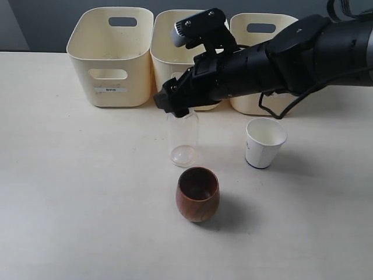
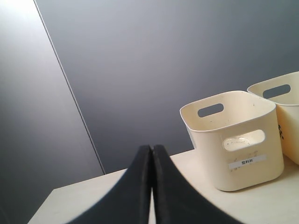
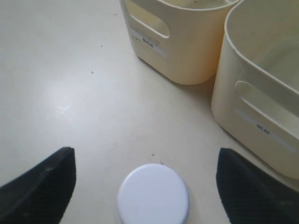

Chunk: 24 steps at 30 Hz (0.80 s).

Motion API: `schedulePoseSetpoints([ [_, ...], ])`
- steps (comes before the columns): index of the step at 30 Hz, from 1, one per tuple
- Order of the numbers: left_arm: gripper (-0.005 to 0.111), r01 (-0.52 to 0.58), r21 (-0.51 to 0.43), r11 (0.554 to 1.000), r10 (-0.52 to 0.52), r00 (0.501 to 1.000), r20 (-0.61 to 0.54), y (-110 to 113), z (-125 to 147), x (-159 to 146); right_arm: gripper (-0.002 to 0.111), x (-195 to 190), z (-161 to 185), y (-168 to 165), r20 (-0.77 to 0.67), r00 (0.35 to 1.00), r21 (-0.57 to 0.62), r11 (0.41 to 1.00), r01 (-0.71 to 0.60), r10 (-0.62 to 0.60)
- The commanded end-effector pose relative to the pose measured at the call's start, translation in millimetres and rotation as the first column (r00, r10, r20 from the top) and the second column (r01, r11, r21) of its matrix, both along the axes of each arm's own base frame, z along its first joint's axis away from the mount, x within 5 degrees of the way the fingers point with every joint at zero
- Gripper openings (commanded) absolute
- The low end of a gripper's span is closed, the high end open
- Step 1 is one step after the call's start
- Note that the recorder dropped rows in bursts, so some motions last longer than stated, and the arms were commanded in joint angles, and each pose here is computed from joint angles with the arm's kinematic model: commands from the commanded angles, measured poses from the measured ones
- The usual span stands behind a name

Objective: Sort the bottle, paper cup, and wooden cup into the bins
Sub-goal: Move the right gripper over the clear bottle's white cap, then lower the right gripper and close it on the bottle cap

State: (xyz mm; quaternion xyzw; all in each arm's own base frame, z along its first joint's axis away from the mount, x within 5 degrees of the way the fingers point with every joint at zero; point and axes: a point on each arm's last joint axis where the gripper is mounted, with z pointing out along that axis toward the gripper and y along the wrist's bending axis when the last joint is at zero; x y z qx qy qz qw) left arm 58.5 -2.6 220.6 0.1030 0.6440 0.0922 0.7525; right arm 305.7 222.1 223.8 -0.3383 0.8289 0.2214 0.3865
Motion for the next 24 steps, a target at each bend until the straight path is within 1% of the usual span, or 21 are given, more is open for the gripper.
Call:
schedulePoseSetpoints([
  [1,0.000,0.003,-0.002,1.000,-0.003,1.000,0.006,0,0,0,0.078,2,-6,3,-0.003,1.000,-0.013,1.000,0.000,0.000],
  [8,0.000,0.003,-0.002,1.000,-0.003,1.000,0.006,0,0,0,0.077,5,-17,4,-0.019,1.000,-0.033,0.999,0.007,-0.008],
  [24,0.000,0.003,-0.002,1.000,-0.003,1.000,0.006,0,0,0,0.077,6,-17,4,-0.013,1.000,-0.037,0.999,0.010,-0.010],
])
